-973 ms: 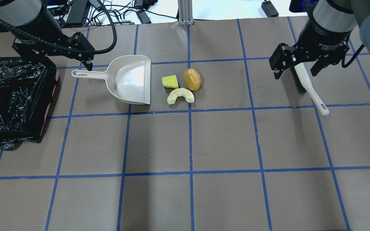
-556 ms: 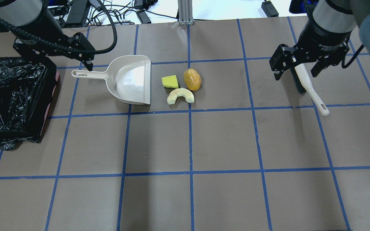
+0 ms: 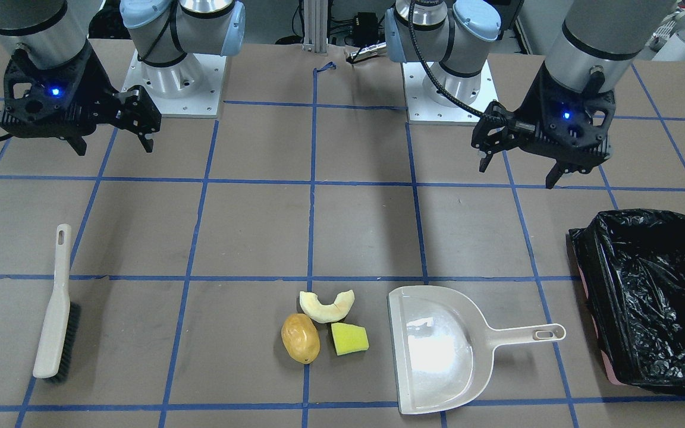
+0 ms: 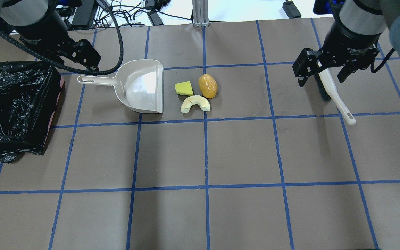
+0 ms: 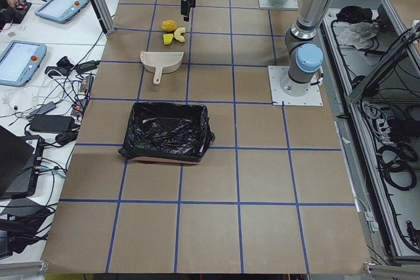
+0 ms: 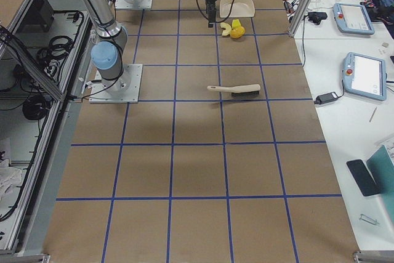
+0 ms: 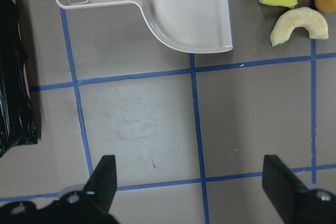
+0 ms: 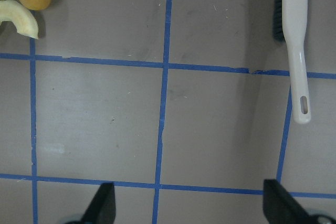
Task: Sweep and dump trash into bin
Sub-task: 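Move left gripper to dustpan handle while right gripper moves to brush, then grasp the white dustpan handle with left gripper while right grasps brush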
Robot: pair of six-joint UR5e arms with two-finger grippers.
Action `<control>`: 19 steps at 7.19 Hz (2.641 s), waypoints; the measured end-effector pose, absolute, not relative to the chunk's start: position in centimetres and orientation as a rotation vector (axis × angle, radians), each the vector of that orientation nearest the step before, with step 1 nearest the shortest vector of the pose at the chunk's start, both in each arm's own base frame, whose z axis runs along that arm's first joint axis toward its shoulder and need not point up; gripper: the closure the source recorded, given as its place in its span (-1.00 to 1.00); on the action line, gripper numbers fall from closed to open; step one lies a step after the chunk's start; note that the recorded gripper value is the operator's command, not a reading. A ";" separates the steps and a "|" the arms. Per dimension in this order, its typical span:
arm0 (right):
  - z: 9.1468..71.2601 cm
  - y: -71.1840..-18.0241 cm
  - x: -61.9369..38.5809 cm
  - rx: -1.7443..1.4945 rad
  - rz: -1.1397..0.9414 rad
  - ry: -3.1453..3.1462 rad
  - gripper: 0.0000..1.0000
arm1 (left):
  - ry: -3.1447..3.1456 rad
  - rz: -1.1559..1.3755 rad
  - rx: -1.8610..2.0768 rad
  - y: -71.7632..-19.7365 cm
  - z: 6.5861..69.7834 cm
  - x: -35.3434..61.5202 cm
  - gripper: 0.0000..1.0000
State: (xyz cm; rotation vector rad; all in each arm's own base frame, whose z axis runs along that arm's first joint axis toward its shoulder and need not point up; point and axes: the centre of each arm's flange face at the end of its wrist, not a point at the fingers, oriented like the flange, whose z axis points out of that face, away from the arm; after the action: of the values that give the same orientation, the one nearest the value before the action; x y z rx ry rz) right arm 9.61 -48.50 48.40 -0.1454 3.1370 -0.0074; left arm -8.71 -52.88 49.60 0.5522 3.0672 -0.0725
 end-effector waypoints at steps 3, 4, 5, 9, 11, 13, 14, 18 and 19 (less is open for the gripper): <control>46.5 -50.7 -1.3 -0.185 0.026 3.117 -1.00 | 2.920 -0.006 1.074 -57.1 44.9 -3.4 -1.00; 44.5 -52.0 -5.4 -0.213 0.047 3.116 -1.00 | 2.820 -0.002 1.315 -58.5 43.3 -1.8 -1.00; 41.8 -53.5 -8.2 -0.228 0.073 3.127 -1.00 | 2.704 -0.003 1.528 -60.0 41.6 -0.9 -1.00; 33.3 -55.7 -10.2 -0.235 0.180 3.112 -1.00 | 2.313 -0.030 2.016 -65.3 34.5 0.9 -0.95; 29.2 -56.7 -10.3 -0.248 0.266 3.073 -1.00 | 2.176 -0.035 2.160 -67.4 30.3 1.2 -0.95; 26.2 -57.3 -10.5 -0.231 0.326 3.048 -0.90 | 2.129 -0.038 2.196 -68.7 27.1 1.5 -0.90; 25.2 -57.5 -10.3 -0.192 0.349 3.045 -0.85 | 2.121 -0.048 2.193 -69.2 26.2 1.6 -0.89; 22.5 -57.2 -8.9 -0.146 0.397 3.058 -0.27 | 2.130 -0.035 2.200 -69.4 25.1 1.7 -0.87; 22.3 -57.1 -9.0 -0.148 0.395 3.071 -0.19 | 2.138 -0.023 2.207 -69.2 24.7 1.7 -0.80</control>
State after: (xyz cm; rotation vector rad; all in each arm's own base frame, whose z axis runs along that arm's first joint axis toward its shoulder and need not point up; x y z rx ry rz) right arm -9.01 -57.12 22.29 -0.1482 3.0708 0.3949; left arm 1.70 -69.24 24.75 2.2073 2.1384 -0.0233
